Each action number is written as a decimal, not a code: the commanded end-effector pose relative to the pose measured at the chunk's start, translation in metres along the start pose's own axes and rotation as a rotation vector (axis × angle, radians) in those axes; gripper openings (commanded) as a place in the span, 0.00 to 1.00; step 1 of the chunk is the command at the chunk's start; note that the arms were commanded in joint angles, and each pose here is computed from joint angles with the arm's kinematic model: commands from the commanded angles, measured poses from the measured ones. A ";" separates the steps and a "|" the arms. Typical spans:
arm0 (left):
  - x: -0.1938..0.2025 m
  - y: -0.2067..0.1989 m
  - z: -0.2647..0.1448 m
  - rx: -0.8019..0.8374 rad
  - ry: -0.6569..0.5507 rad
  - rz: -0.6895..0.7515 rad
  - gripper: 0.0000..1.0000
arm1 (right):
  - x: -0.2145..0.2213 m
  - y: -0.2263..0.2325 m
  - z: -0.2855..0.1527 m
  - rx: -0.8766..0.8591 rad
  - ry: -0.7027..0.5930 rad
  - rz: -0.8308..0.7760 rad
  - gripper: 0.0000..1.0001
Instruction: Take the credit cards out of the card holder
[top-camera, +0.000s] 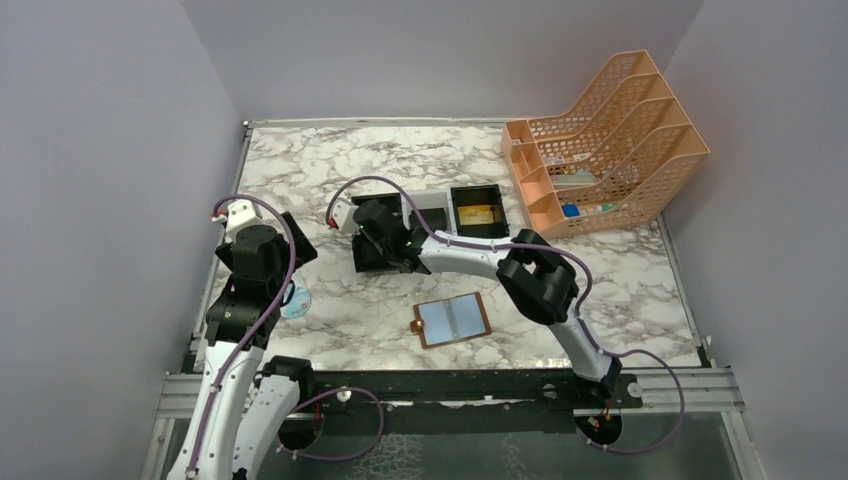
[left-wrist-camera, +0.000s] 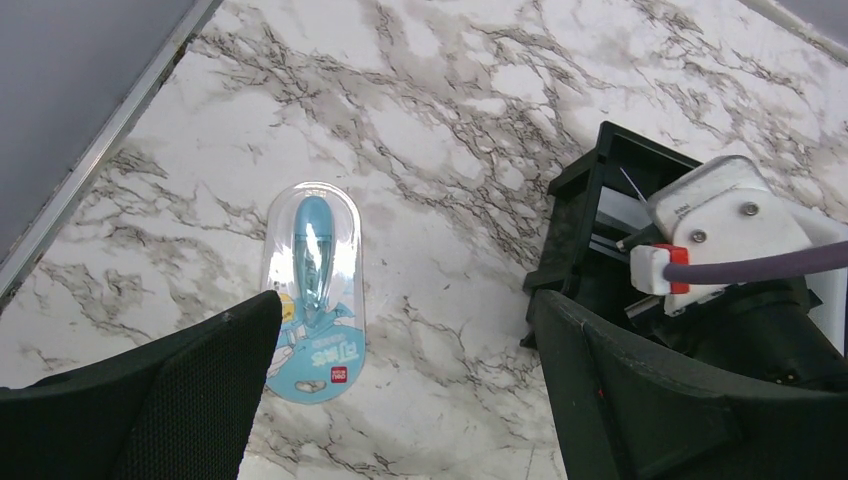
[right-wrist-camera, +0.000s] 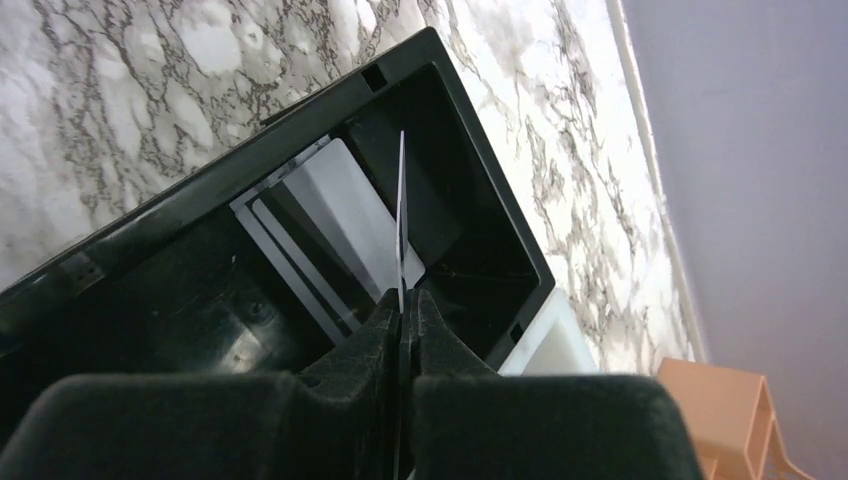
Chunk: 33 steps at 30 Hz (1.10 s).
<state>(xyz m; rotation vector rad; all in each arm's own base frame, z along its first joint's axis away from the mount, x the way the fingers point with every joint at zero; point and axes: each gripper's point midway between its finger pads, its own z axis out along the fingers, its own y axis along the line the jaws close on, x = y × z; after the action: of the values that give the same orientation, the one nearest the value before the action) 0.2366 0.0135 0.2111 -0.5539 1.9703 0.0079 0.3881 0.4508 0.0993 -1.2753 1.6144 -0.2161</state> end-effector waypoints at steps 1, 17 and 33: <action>-0.003 0.005 0.000 -0.027 -0.015 -0.006 0.99 | -0.004 -0.008 0.014 0.072 0.008 -0.090 0.01; -0.009 0.014 0.000 -0.060 -0.037 -0.025 0.99 | 0.010 0.028 0.034 -0.050 0.008 -0.162 0.12; -0.003 0.011 0.005 -0.053 0.000 -0.014 0.99 | 0.016 0.027 0.034 -0.091 0.017 -0.150 0.26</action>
<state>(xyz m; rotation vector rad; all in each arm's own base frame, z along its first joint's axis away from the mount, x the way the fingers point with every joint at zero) 0.2371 0.0255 0.2077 -0.6017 1.9705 0.0559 0.3981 0.4634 0.0618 -1.4606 1.5486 -0.2735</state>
